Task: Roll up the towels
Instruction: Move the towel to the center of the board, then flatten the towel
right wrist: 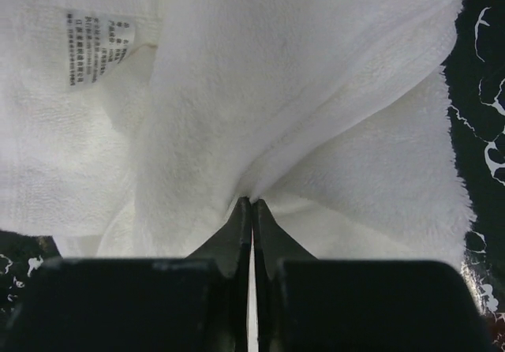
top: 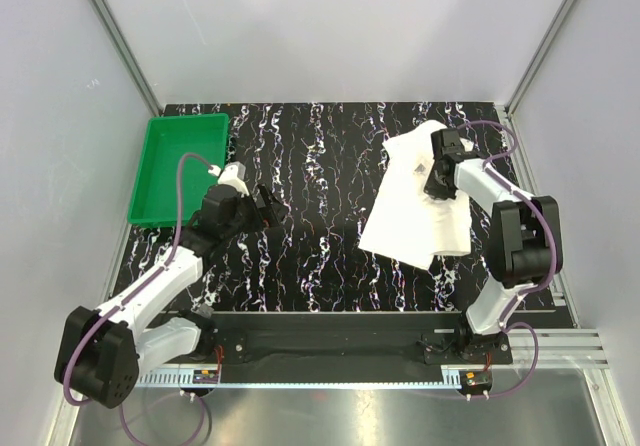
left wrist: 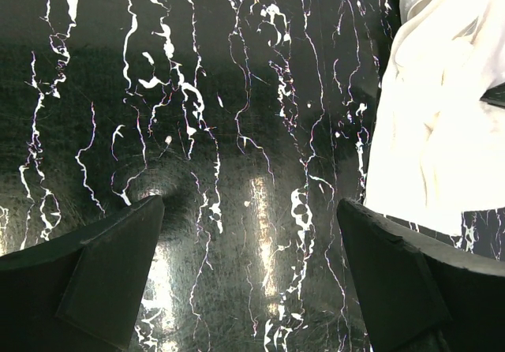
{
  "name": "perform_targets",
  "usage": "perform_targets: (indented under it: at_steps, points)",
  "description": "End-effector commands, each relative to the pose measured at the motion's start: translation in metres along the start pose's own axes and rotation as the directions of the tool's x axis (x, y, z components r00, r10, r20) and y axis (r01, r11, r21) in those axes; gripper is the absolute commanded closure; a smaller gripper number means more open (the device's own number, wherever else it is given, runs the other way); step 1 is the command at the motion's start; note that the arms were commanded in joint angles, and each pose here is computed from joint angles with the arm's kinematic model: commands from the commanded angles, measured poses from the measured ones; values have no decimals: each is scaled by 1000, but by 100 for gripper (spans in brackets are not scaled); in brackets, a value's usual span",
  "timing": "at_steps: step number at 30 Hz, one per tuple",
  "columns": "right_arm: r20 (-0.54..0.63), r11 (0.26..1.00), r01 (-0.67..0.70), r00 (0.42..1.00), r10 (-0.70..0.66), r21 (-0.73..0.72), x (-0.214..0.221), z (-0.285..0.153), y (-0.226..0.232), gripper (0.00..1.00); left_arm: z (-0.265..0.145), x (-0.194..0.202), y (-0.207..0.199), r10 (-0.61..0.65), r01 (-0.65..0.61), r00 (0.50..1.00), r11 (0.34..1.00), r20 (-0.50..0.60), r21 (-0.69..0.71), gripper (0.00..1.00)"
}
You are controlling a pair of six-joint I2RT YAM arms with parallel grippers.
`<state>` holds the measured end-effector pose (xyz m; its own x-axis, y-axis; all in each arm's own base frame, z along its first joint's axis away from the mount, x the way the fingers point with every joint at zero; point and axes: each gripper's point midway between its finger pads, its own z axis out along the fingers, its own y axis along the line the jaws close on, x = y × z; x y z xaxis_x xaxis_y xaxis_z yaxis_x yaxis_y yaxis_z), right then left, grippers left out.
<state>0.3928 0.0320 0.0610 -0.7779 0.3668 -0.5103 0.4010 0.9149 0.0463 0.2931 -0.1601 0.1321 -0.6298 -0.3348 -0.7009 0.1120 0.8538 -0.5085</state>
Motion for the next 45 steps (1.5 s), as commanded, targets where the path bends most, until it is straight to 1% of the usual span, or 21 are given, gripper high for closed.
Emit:
perform_targets:
  at_steps: [1,6,8,9,13,16,17,18,19,20,21,24,26,28,30,32,36,41,43,44,45]
  points:
    - [138,998,20,990,-12,-57,-40,-54,22,100,-4,-20,-14,14,-17,998,999,65,44,1]
    - [258,977,90,965,-38,-193,-57,-143,77,100,-19,-37,-22,28,-33,994,999,109,43,1]
    - [302,946,162,951,-73,-282,-51,-191,119,100,-26,-41,-21,38,-42,993,999,116,29,1]
    - [331,905,225,938,-101,-362,-40,-227,151,100,-35,-47,-25,41,-45,991,999,131,30,1]
    - [359,735,361,918,-171,-573,6,-299,232,100,-62,-66,-25,65,-65,980,998,191,-9,1]
    - [402,610,433,894,-198,-663,34,-334,271,100,-85,-78,-24,87,-79,968,996,237,-42,1]
    - [398,561,450,890,-221,-695,48,-340,280,81,-93,-83,-22,97,-85,960,995,264,-58,1]
    - [388,563,444,894,-224,-697,51,-334,283,58,-99,-87,-21,98,-83,956,994,277,-68,1]
    - [361,602,439,897,-254,-667,59,-314,282,30,-101,-84,-16,104,-83,957,993,269,-87,1]
    - [366,655,438,895,-255,-616,55,-299,277,11,-105,-85,-14,113,-88,954,991,278,-101,1]
    - [342,700,442,894,-289,-562,61,-279,268,1,-106,-84,-11,116,-88,954,990,275,-113,1]
    - [280,796,406,910,-306,-449,61,-230,243,0,-102,-72,1,127,-94,963,985,239,-145,1]
    - [221,823,334,941,-258,-459,59,-215,228,0,-94,-61,7,124,-93,971,983,206,-156,1]
    - [127,864,244,970,-209,-440,61,-172,198,0,-86,-51,13,115,-87,978,983,174,-162,1]
    - [108,889,216,976,-188,-404,53,-150,184,0,-80,-45,18,107,-79,983,981,151,-177,1]
    - [98,907,258,966,-239,-333,56,-129,173,0,-71,-35,26,89,-66,990,976,108,-207,1]
    - [-45,920,333,936,-349,-205,82,-73,163,0,-48,-14,34,57,-53,998,972,9,-229,1]
    - [-131,923,305,931,-341,-237,104,-39,168,1,-14,13,43,14,-43,993,967,-118,-249,1]
    - [-154,919,313,923,-354,-237,111,-26,168,10,-1,15,45,13,-45,992,969,-128,-244,1]
    - [-160,919,317,920,-358,-235,111,-22,167,29,6,11,41,18,-43,994,973,-110,-226,1]
    - [-176,919,322,915,-364,-228,116,-16,165,39,11,11,41,18,-44,993,974,-117,-223,1]
